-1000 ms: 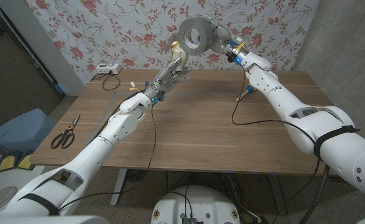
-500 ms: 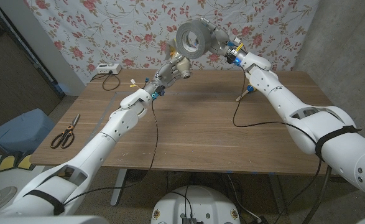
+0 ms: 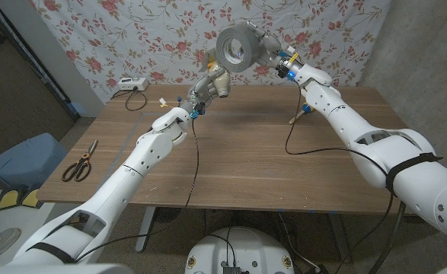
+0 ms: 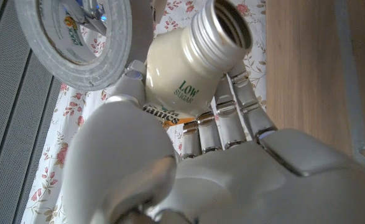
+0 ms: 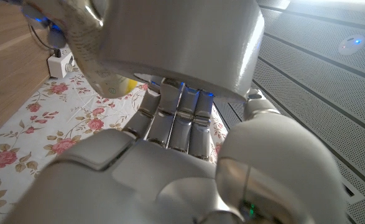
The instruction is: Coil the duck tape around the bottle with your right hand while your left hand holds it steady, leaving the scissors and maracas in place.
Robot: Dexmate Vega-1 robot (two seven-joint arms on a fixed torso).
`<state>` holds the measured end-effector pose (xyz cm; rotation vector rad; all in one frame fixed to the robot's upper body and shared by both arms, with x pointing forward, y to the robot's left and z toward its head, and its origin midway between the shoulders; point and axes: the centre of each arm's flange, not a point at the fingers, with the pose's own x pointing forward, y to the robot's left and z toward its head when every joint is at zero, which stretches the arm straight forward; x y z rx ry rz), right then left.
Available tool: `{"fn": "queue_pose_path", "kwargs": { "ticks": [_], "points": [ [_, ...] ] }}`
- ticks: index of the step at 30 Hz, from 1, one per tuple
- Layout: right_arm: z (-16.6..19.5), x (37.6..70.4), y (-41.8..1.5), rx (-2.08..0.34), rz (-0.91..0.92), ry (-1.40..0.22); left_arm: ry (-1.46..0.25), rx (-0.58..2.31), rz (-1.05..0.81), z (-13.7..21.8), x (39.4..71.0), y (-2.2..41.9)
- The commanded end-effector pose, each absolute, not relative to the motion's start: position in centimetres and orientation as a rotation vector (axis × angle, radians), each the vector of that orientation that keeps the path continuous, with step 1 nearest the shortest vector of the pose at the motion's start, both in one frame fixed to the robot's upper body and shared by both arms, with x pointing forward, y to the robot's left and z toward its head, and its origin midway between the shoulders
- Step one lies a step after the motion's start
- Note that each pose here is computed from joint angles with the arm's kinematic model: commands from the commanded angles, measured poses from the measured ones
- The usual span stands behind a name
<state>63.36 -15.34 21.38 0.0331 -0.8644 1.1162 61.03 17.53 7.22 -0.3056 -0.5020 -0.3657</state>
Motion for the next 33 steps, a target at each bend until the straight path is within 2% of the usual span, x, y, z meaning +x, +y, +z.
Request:
{"fn": "queue_pose_path", "kwargs": {
  "ticks": [1, 9, 16, 24, 33],
  "points": [
    [21.9, 62.5, -16.9, 0.027, 1.093, -0.894, -0.491, -0.191, -0.141, 6.9, 59.5, 18.2],
    [22.3, 62.3, -18.1, -0.024, 1.121, -0.903, -0.490, -0.195, -0.158, 6.9, 59.4, 18.0],
    [22.4, 62.8, -18.9, -0.099, 1.131, -0.885, -0.451, -0.237, -0.255, 6.8, 59.7, 17.8],
    [22.7, 64.0, -20.6, -0.147, 1.056, -0.859, -0.429, -0.300, -0.376, 6.9, 59.4, 17.8],
    [22.4, 66.1, -22.8, -0.185, 0.985, -0.768, -0.444, -0.321, -0.422, 7.2, 58.8, 17.9]
  ]
}}
